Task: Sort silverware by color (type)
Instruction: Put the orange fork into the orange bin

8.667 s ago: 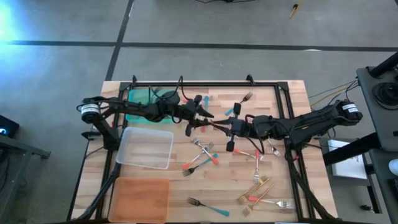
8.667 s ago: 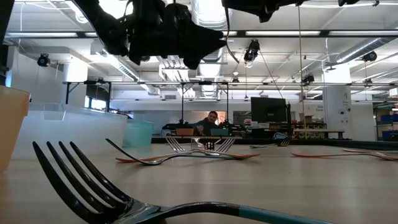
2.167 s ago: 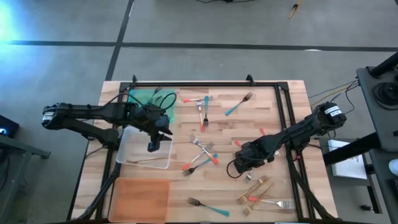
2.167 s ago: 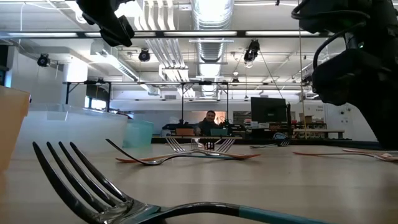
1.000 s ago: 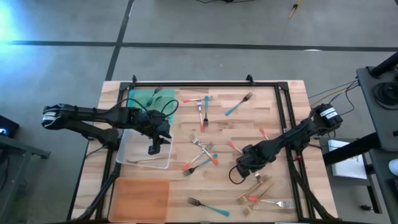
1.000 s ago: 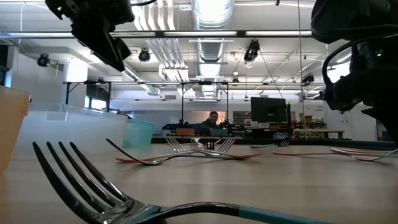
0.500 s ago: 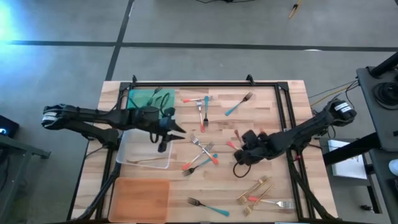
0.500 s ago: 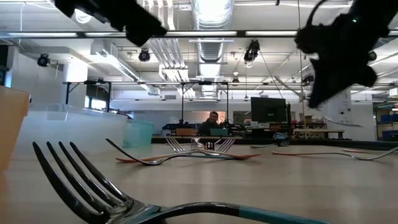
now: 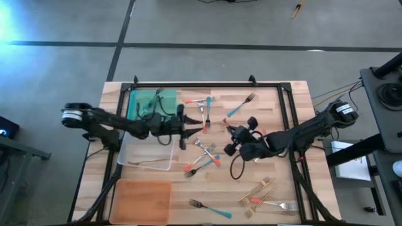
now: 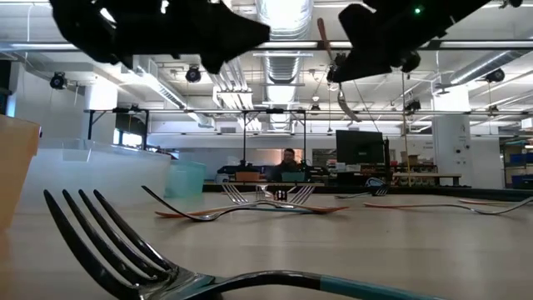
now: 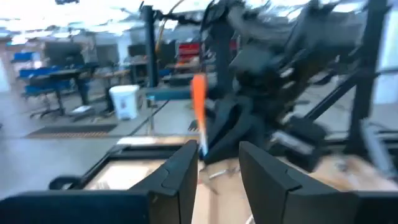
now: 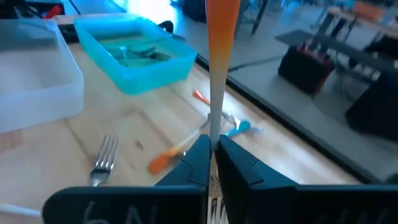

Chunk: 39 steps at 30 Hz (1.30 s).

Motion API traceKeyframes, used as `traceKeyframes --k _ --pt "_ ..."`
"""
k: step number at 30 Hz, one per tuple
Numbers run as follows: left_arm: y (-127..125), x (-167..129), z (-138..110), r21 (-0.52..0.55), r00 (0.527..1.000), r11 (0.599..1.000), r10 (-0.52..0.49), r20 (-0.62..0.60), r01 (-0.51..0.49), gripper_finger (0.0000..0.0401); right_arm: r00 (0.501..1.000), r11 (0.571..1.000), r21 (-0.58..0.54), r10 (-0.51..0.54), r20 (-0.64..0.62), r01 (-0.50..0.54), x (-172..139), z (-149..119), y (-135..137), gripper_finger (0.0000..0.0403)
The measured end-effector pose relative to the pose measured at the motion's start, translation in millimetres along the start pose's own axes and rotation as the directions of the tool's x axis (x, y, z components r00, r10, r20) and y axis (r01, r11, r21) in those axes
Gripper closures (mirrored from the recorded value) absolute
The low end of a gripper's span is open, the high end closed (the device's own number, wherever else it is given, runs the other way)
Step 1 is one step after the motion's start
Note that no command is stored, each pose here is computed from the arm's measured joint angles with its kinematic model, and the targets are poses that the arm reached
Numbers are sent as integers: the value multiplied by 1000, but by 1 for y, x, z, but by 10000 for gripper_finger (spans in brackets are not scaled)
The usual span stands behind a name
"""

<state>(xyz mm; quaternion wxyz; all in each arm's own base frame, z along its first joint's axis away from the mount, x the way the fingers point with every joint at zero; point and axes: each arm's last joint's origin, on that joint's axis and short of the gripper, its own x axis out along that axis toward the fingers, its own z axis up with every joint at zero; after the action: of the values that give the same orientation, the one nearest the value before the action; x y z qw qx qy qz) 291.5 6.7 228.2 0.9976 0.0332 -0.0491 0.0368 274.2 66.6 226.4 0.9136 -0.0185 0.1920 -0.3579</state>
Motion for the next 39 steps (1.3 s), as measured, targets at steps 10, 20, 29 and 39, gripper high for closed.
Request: traceKeyframes --k 10,20,29,39 --pt "-1 51 -5 112 995 993 36 -89 -25 253 999 998 -47 -48 17 49 20 3 -2 393" --pt "3 57 6 177 980 977 144 -138 -118 228 998 996 -67 -49 29 50 21 5 -3 393" --pt "4 59 17 136 988 980 151 -21 -147 230 995 994 -98 -30 98 39 22 15 1 393" --pt "5 59 22 125 987 980 155 33 -158 230 988 988 -142 -30 154 52 22 22 3 394"
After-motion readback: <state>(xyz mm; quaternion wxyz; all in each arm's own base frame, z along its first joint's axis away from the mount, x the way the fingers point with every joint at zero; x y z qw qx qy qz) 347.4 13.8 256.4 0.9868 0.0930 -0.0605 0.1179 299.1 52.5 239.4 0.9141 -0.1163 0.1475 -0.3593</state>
